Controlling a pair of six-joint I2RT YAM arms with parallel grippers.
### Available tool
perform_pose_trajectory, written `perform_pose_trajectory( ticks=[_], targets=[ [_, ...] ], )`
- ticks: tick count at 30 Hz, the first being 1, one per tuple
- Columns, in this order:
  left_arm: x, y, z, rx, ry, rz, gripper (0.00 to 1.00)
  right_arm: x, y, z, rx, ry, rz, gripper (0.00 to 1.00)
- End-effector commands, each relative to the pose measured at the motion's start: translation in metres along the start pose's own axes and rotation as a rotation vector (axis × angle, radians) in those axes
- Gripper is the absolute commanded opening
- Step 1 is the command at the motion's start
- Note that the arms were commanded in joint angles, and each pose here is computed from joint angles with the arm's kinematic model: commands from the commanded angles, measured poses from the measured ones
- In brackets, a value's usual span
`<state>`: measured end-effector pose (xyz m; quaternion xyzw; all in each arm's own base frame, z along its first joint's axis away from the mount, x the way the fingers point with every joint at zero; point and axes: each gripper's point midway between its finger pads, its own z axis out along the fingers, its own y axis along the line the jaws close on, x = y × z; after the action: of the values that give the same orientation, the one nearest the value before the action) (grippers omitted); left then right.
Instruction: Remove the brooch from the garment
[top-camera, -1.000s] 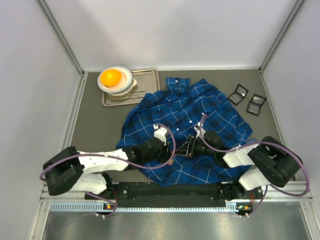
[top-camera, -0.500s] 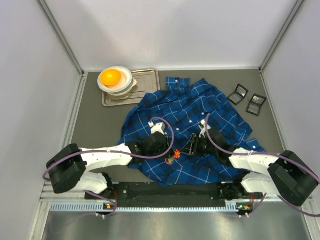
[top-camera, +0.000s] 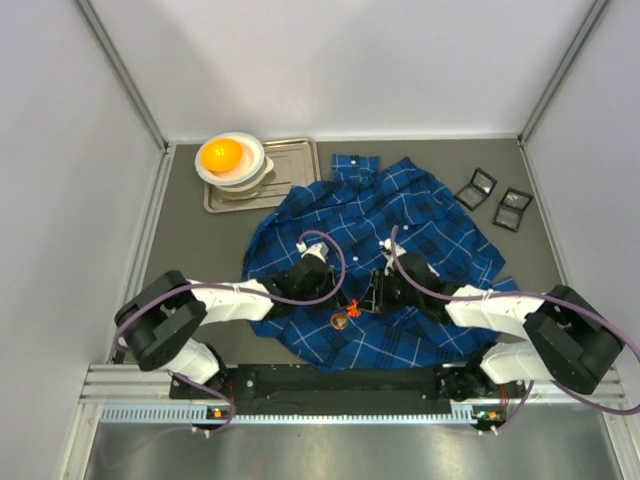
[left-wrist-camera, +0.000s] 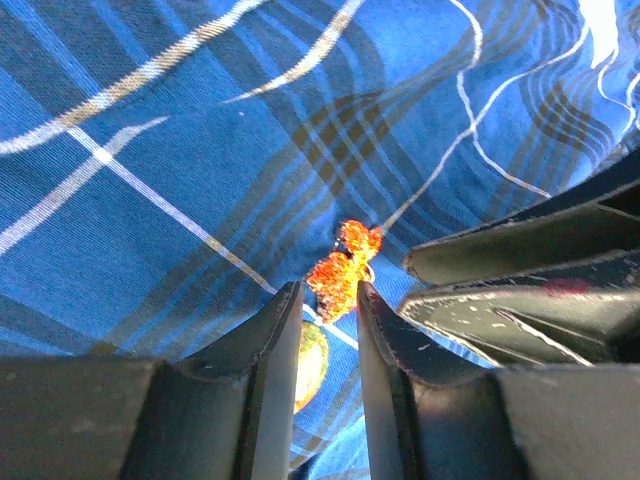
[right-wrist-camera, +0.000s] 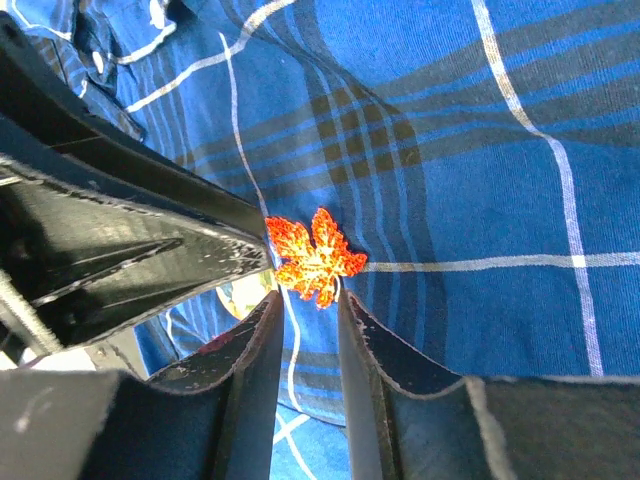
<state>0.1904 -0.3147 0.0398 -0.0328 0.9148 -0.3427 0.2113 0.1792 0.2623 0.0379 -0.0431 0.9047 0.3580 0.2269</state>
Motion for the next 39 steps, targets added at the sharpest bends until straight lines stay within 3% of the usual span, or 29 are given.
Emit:
perform_pose_trajectory(
  ticks=[1,11,23,32,39],
  targets=[
    [-0.008,-0.018,0.005,0.084,-0.006,0.004,0.34,-0.014,0.014,0.002,-0.017,-0.034,-0.039,0.29],
    [-0.005,-0.013,0.01,0.081,0.005,0.022,0.38,-0.012,0.009,0.002,0.01,-0.026,-0.027,0.32],
    [0.002,0.005,0.015,0.016,0.02,0.039,0.18,-0.025,0.006,-0.003,-0.086,-0.053,0.071,0.35],
    [-0.001,0.017,0.015,-0.027,-0.002,0.09,0.18,-0.02,0.007,0.003,-0.141,0.0,0.075,0.38],
    [-0.002,-0.006,0.009,0.049,0.016,0.088,0.1,-0.019,0.008,0.0,-0.132,-0.006,0.058,0.38]
  ],
)
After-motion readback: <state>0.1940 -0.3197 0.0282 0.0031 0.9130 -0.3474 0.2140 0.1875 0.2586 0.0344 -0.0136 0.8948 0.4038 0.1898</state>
